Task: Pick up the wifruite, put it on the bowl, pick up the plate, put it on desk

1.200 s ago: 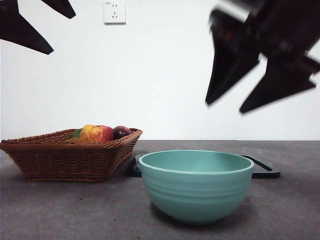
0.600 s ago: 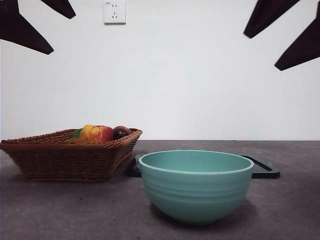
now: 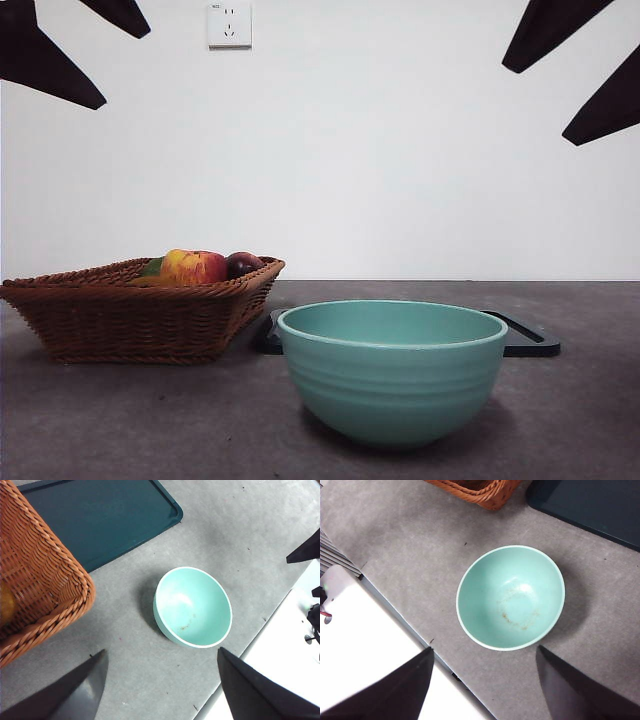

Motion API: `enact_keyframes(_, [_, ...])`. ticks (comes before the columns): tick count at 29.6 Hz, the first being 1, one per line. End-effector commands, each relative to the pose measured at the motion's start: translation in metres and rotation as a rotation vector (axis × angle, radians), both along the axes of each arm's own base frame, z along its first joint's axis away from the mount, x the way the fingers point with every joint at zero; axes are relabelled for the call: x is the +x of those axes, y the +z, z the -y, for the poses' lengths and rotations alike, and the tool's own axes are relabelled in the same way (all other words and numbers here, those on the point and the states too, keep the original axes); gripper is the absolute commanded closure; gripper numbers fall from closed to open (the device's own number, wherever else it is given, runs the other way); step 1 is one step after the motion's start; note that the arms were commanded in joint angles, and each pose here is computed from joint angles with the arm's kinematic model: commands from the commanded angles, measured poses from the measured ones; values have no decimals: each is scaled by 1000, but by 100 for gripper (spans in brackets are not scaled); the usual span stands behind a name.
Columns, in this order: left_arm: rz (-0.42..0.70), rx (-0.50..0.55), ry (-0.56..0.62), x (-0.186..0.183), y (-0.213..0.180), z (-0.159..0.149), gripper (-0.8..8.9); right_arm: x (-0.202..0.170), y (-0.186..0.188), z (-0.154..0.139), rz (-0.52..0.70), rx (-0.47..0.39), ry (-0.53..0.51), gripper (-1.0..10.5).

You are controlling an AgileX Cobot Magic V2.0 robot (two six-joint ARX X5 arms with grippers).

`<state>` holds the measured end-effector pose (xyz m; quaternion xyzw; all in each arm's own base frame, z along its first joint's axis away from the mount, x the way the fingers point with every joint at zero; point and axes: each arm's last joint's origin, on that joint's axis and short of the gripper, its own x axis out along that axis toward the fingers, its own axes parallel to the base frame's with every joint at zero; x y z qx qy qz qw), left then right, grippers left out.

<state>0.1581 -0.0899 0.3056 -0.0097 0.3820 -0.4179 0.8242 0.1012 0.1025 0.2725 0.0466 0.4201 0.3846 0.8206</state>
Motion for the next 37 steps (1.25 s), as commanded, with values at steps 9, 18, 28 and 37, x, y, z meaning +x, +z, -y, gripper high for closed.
enact_keyframes(9, [17,-4,-16,1,3,2,813,0,6,-2,10,18,4,941])
enact_keyframes(18, [19,-6,-16,2,3,2,806,1,7,-3,26,24,1,941])
enact_keyframes(28, [23,-7,-16,2,3,2,806,2,8,-3,36,33,1,941])
enact_keyframes(37, [23,-7,-16,2,3,2,806,2,8,-3,36,33,1,941])
